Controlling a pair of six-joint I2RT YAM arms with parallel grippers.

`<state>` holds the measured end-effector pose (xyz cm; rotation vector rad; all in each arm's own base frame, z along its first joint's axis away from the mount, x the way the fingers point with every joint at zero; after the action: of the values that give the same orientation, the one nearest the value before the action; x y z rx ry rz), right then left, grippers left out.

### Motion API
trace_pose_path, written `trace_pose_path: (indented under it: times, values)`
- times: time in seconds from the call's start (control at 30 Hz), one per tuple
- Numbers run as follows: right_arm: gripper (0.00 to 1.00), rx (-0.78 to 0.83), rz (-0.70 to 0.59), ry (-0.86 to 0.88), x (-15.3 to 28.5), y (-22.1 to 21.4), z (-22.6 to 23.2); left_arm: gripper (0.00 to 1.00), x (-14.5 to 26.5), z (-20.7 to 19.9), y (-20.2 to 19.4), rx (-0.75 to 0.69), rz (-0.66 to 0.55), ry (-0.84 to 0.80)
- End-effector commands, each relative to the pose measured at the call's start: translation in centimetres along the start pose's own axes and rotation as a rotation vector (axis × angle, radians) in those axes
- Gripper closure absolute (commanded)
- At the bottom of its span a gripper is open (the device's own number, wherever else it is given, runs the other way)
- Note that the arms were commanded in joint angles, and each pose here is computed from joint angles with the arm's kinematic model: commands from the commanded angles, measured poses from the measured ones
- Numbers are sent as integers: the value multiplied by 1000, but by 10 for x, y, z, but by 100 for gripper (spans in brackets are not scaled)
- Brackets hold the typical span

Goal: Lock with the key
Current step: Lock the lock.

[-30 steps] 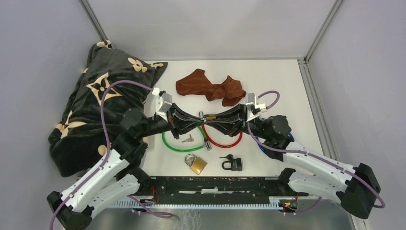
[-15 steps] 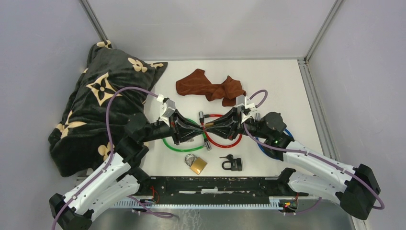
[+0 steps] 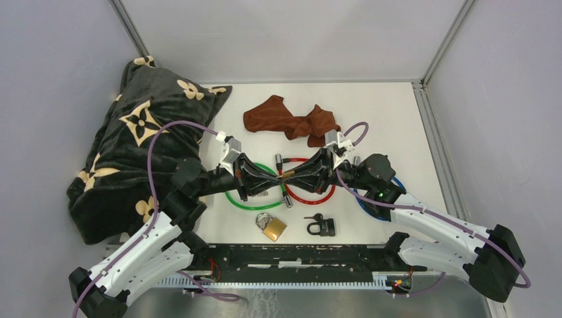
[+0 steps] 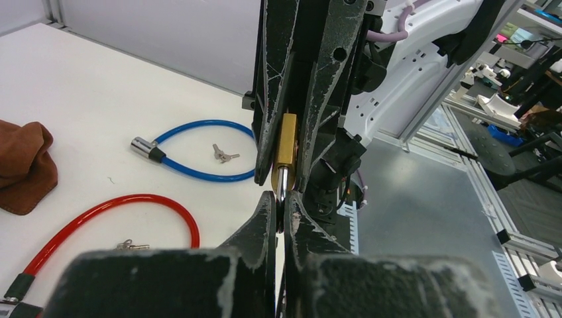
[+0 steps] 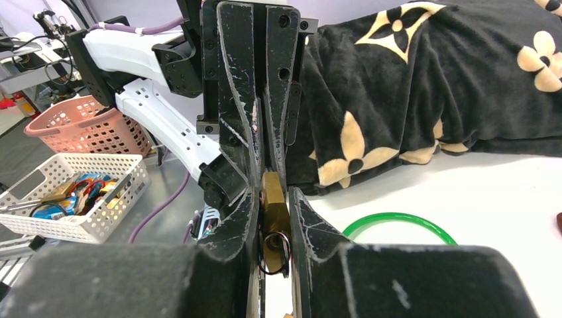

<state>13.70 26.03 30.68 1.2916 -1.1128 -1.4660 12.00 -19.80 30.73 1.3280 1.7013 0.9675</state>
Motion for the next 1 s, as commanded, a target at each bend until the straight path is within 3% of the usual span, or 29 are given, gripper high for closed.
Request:
trace_pose_path:
  times: [0.0,0.03,0.1,0.17,0.27,0.33,0.47,0.6,0.77,0.83,0.97]
  values:
    - [100,65,-77,44,-11,27,4,98,-2,-12,10,-20,-15,-64]
    - [97,61,-64,56,-11,26,5,98,-1,-12,11,-35,-18,-63]
    - [50,67,-26,94,-10,27,6,98,0,-11,14,-67,-24,-43]
    - [29,87,25,69,-3,28,2,98,2,-10,16,-104,-21,-20]
    - [15,156,105,1,15,34,-5,98,8,-9,14,-156,17,8]
    - [14,185,172,-21,24,38,-7,98,12,-6,12,-192,43,34]
    - [30,199,340,-35,34,36,-10,98,16,-5,7,-252,91,29]
    - [46,197,377,6,30,37,-8,98,17,-1,4,-281,121,37]
    - [42,200,464,56,24,22,-4,98,20,5,3,-387,197,43]
    - [41,196,500,42,26,15,-6,98,26,14,2,-536,290,77]
    - [33,225,466,15,30,15,-6,98,60,42,-8,-799,680,196]
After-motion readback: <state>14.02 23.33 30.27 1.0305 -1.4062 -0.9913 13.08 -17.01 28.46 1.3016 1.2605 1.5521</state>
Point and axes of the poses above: each gripper's point midway between its finger pads, its own x axis back along the fingers, its own z axis along the line the jaws close on, y = z × x, the point moved 7 cm from there along x, back along the fingers, and after that the axes turned 8 degrees about x, right-handed, at the moved point
